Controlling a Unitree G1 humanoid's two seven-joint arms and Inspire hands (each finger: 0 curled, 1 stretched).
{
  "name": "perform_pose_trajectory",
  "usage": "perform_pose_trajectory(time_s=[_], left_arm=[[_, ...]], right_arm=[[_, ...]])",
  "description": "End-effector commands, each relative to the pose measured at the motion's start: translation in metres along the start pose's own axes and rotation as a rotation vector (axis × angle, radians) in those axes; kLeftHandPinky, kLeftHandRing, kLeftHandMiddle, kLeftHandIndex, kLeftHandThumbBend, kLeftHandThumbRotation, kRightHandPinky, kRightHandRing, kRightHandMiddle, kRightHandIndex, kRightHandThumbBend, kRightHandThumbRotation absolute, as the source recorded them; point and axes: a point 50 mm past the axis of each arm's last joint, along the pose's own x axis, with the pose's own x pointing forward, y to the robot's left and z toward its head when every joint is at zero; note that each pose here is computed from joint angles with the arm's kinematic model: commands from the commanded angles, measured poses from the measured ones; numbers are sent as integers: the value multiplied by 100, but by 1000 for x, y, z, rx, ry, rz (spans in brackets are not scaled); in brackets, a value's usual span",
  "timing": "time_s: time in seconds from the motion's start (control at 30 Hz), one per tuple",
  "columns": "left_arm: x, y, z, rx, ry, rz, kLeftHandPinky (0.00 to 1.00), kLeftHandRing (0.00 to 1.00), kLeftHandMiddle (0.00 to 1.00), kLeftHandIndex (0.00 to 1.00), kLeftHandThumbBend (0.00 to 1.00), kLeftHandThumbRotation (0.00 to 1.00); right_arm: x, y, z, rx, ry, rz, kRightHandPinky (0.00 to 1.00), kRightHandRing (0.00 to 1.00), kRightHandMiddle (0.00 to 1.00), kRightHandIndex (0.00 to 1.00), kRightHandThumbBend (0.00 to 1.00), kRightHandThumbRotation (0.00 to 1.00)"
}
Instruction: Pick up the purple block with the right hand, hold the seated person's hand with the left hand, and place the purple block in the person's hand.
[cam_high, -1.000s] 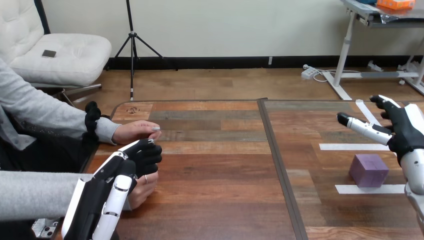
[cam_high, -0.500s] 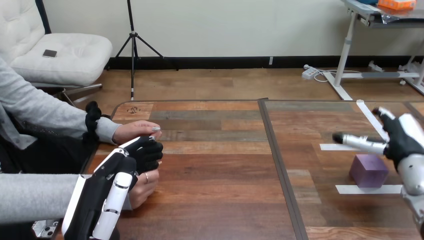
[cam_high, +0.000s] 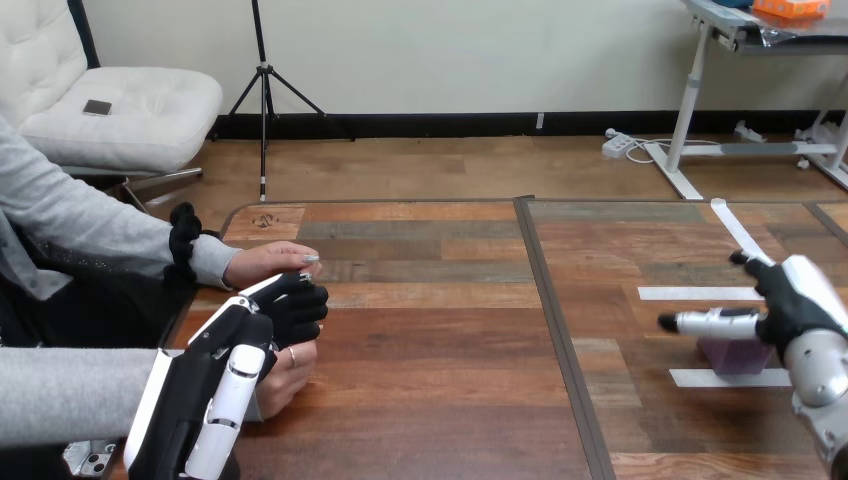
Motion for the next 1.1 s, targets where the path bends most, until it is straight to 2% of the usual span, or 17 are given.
perform_pose_trajectory(time_s=[0.0,0.47,0.77,0.87,0.9,1.07], left_arm=[[13,3,16,18,-92,-2,72,75,74,73,43,84],[13,3,18,21,-91,8,67,74,74,73,49,84],[13,3,18,24,-91,5,67,74,73,72,51,84],[13,3,19,24,-91,5,67,74,73,72,51,84],[13,3,19,24,-90,5,67,74,74,72,51,84],[13,3,20,28,-90,4,67,74,74,72,52,84]], right_arm=[[2,6,11,-31,-29,5,76,92,93,90,100,21],[-2,20,0,-86,20,64,75,90,91,89,100,19],[-4,24,-7,-138,51,83,71,86,88,85,100,14],[-5,24,-9,-145,54,88,65,82,85,84,100,11],[-5,25,-9,-149,52,88,58,76,80,83,100,9],[-6,25,-11,-187,52,83,44,60,67,80,100,4]])
